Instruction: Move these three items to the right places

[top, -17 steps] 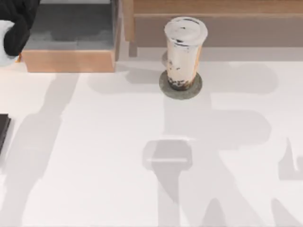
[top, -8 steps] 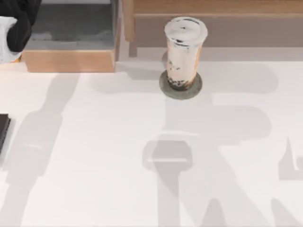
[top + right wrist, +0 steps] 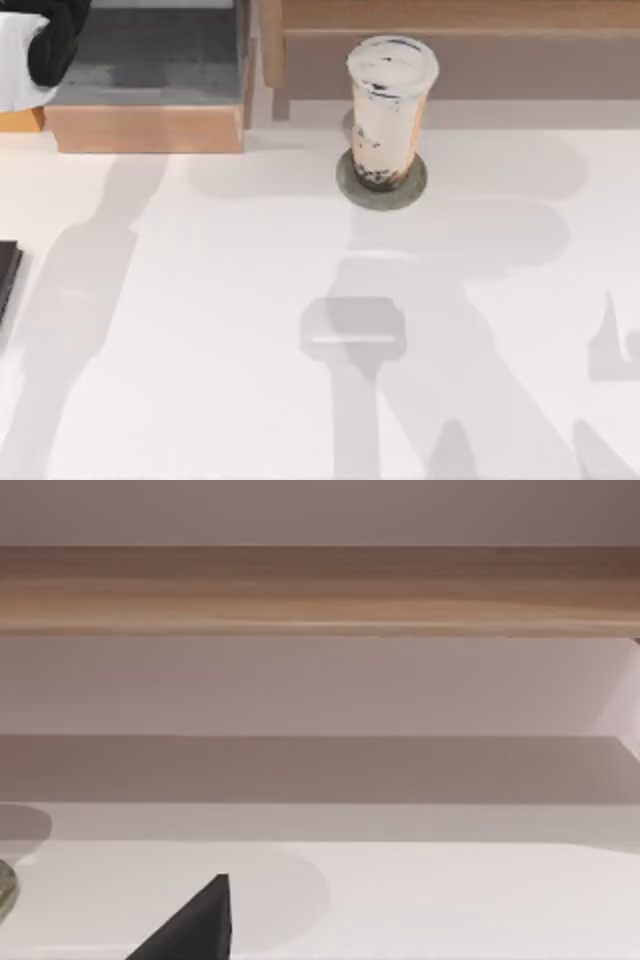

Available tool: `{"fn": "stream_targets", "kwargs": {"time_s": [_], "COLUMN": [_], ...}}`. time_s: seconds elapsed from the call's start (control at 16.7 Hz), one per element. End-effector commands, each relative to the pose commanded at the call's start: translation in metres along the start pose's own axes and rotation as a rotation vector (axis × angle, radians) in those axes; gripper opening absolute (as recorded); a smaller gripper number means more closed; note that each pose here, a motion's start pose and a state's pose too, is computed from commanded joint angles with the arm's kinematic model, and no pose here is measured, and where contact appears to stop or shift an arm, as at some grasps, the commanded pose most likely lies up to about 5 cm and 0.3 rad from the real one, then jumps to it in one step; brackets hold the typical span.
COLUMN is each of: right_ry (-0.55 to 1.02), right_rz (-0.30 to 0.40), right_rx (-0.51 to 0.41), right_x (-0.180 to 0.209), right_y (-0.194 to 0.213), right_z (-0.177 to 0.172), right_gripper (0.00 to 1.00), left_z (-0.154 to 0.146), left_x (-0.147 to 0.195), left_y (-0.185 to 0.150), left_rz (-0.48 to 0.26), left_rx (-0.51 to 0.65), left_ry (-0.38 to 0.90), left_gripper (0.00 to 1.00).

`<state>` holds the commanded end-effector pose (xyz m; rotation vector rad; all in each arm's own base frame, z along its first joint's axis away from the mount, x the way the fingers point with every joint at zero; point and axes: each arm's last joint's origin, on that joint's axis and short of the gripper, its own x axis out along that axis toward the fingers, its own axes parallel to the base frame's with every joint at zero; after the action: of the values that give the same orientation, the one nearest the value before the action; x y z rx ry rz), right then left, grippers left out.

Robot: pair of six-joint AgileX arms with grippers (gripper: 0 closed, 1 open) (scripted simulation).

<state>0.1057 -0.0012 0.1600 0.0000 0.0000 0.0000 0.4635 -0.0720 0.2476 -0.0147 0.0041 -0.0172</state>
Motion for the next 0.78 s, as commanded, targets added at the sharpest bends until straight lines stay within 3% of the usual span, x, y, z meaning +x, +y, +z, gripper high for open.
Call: {"fn": "stream_targets", "kwargs": {"time_s": [0.12, 0.78], "right_ry": [0.0, 0.0], "right_rz": [0.0, 0.0], "right_rx": [0.0, 0.0], "right_x": [0.0, 0.0], "right_y": [0.0, 0.0], "right_z": [0.0, 0.0], "right_gripper": [1.0, 1.0], "left_z": [0.0, 0.0], "left_x": [0.0, 0.0], "left_y": [0.0, 0.0], "left_rz": [0.0, 0.0], "left_rx": [0.0, 0.0], "left_ry": [0.0, 0.0], "left_gripper": [1.0, 0.17]}}
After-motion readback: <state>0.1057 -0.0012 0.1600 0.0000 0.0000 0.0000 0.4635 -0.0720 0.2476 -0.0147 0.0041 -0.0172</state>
